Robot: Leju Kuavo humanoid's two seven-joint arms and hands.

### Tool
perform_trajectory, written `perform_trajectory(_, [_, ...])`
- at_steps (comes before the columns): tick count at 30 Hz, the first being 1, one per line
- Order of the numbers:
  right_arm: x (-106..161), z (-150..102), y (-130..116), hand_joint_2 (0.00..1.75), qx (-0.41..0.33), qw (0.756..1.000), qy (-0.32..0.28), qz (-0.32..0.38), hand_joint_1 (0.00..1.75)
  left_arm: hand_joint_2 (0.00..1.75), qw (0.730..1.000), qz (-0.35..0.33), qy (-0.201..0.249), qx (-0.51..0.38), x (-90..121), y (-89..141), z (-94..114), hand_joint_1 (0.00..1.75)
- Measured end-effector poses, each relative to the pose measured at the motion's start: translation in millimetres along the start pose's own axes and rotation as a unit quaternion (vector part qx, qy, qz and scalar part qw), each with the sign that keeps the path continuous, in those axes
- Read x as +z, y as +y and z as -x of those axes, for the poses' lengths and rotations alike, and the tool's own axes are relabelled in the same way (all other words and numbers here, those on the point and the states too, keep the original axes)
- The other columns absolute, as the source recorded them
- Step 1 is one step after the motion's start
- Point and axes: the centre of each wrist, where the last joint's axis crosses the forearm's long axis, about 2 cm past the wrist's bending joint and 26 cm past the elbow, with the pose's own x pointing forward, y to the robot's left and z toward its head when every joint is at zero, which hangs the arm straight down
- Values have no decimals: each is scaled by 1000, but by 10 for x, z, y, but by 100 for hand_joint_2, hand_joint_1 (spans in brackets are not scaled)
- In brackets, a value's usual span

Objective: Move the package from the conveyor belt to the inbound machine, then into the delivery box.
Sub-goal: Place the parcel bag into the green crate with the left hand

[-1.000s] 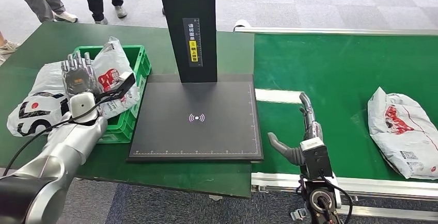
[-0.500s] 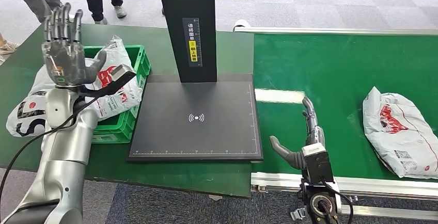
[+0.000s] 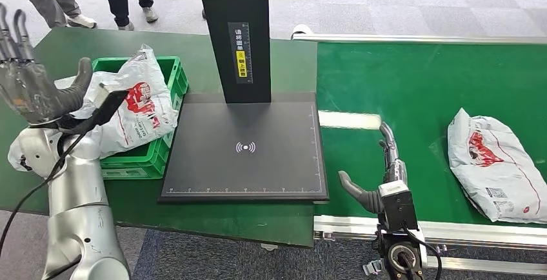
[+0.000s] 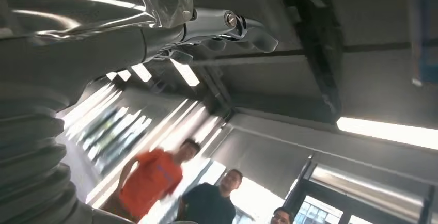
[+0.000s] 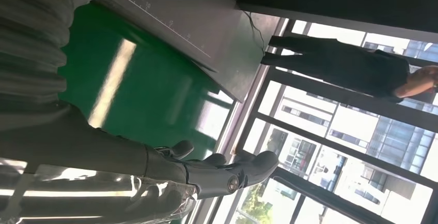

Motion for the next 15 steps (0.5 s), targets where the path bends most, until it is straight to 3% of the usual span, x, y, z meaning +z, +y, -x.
perform_trajectory(3, [28,11,-10,175,1,1000,2,3,0,175,978,-22,112,172,121,-227,-154,0])
perform_trajectory(6, [30,18,-19,175,-9,1000,-1,1,0,175,899,28,194,391,310,-402,-448,0])
perform_trajectory(9, [-1,22,-18,175,-20,1000,-4,-4,0,175,810,90,205,541,573,-462,-768,0])
perform_trajectory(15, [-75,28,27,175,-45,999,-15,-17,0,175,663,210,190,693,1122,-406,-1224,0])
